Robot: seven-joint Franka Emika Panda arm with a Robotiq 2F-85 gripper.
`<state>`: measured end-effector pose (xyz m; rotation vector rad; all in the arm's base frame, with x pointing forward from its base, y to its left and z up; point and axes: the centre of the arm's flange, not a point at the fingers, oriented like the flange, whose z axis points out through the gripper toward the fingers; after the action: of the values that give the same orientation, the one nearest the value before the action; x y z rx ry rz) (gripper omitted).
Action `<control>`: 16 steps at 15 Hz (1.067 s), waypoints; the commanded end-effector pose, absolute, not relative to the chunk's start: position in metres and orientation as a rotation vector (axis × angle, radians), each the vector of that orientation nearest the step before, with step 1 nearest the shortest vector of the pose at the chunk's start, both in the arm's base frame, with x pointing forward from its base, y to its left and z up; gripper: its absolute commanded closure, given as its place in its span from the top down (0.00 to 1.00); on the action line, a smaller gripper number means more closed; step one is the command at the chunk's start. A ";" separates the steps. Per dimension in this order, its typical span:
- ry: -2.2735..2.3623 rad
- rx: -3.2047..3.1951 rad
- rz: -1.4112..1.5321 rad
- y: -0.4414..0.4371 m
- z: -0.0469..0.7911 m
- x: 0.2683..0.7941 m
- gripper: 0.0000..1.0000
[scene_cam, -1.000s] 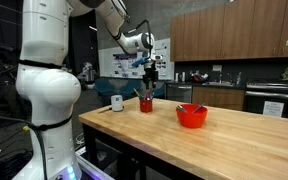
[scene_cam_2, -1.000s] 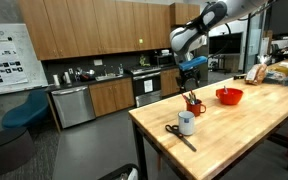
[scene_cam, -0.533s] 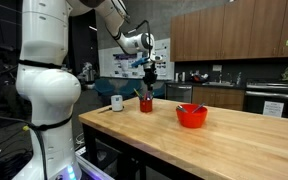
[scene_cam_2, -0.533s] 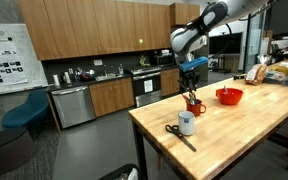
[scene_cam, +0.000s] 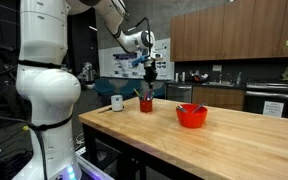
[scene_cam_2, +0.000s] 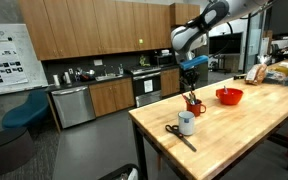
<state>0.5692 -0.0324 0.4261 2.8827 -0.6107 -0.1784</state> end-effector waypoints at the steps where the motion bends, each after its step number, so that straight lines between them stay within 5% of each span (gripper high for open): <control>1: -0.626 2.893 -0.145 -0.037 0.450 0.561 0.07; 2: -0.625 2.897 -0.139 -0.037 0.452 0.561 0.27; 12: -0.611 2.909 -0.127 -0.025 0.444 0.568 0.92; 16: -0.613 2.903 -0.127 -0.029 0.433 0.572 1.00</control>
<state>0.5694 -0.0274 0.4386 2.9056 -0.6085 -0.1378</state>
